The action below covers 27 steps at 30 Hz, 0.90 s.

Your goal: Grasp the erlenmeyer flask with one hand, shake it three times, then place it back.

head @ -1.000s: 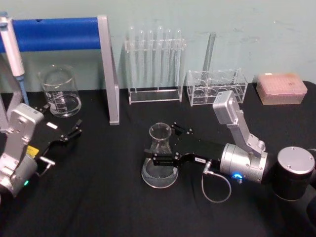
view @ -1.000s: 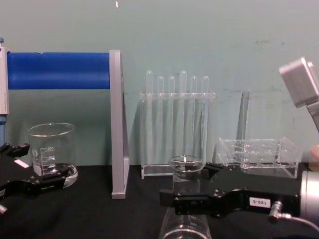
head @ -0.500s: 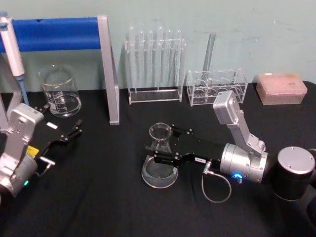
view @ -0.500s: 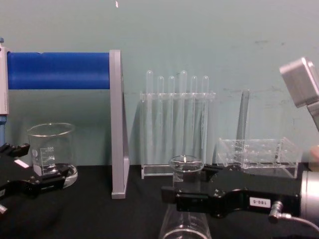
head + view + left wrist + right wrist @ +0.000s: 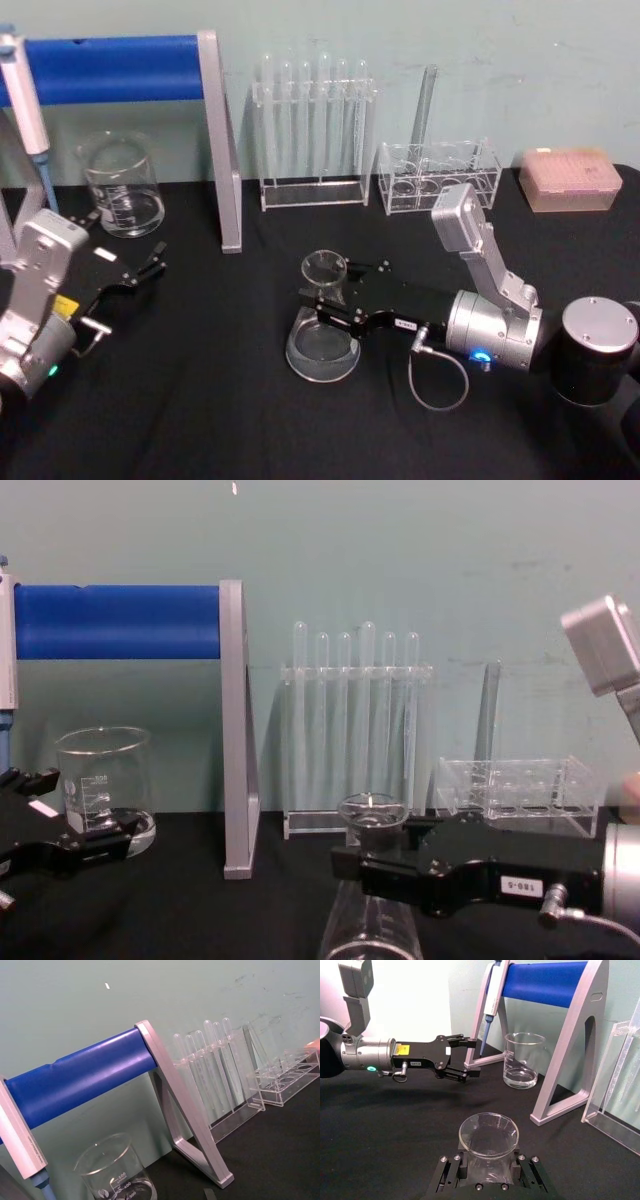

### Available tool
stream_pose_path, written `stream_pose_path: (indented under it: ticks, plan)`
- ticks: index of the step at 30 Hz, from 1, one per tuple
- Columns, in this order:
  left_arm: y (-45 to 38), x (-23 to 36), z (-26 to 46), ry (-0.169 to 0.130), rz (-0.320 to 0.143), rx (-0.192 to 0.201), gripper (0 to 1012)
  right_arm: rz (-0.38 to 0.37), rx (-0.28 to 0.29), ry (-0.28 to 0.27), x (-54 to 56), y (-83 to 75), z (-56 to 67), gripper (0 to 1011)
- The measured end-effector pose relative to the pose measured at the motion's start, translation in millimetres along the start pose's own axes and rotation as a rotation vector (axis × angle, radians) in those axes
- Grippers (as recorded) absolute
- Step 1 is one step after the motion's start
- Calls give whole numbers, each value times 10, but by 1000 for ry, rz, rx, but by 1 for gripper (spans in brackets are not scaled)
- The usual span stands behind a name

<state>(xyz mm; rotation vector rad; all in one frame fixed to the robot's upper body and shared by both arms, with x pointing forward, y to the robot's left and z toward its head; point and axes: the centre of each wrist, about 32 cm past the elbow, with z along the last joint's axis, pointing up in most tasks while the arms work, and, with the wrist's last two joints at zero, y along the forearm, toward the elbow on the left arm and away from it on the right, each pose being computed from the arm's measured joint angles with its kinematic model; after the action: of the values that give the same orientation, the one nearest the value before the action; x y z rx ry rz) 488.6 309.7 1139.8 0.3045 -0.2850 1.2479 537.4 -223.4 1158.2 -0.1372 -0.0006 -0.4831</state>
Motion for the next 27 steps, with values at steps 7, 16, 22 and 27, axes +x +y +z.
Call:
stream_pose_path:
  ticks: [7, 16, 22, 27]
  plan:
    - [0, 0, 0, 0, 0, 0, 1001, 0, 0, 0, 0, 0, 0, 451]
    - [0, 0, 0, 0, 0, 0, 1001, 0, 0, 0, 0, 0, 0, 451]
    - [0, 0, 0, 0, 0, 0, 1001, 4, 1, -1, -8, 13, 6, 451]
    - [0, 0, 0, 0, 0, 0, 1001, 6, 20, -1, -38, 33, 62, 451]
